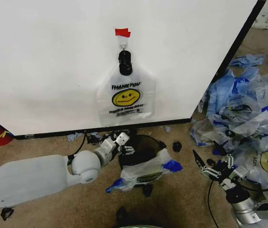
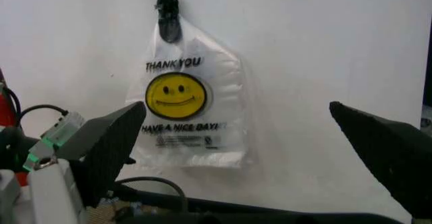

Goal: Pick up the garbage bag from the wall and place it over the trash bin.

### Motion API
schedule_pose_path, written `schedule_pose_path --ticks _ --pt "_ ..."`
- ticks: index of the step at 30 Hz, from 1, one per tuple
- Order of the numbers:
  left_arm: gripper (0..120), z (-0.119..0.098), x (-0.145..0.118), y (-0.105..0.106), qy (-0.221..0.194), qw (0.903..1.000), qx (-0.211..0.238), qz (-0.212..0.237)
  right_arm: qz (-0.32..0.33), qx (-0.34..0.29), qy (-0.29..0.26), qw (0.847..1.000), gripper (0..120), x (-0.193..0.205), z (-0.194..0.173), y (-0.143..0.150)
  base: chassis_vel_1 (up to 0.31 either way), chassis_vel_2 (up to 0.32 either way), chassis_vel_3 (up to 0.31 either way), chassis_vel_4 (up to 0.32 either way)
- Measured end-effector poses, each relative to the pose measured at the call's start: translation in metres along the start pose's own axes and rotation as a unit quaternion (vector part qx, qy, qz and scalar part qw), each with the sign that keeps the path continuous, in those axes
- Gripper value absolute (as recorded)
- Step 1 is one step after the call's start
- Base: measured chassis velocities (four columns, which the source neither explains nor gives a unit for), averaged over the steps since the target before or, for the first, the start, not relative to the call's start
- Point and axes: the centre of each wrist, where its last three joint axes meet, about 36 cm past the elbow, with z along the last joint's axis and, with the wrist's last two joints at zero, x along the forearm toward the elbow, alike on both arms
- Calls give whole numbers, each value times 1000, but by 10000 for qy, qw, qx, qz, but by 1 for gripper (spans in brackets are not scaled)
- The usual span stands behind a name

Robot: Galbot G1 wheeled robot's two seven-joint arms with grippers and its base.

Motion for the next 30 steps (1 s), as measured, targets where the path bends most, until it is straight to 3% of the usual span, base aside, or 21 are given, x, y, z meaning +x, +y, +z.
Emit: schedule_pose_path --ticks 15,20,30 --pt "72 29 -29 17 553 9977 -298 -250 10 0 44 10000 100 7 -2 6 0 0 0 0" --pt "51 24 -30 17 764 9960 -397 -217 26 18 35 10000 100 9 -1 7 0 0 0 0" --pt "18 21 -24 8 743 9962 -440 -128 17 3 31 10000 100 7 4 8 0 0 0 0"
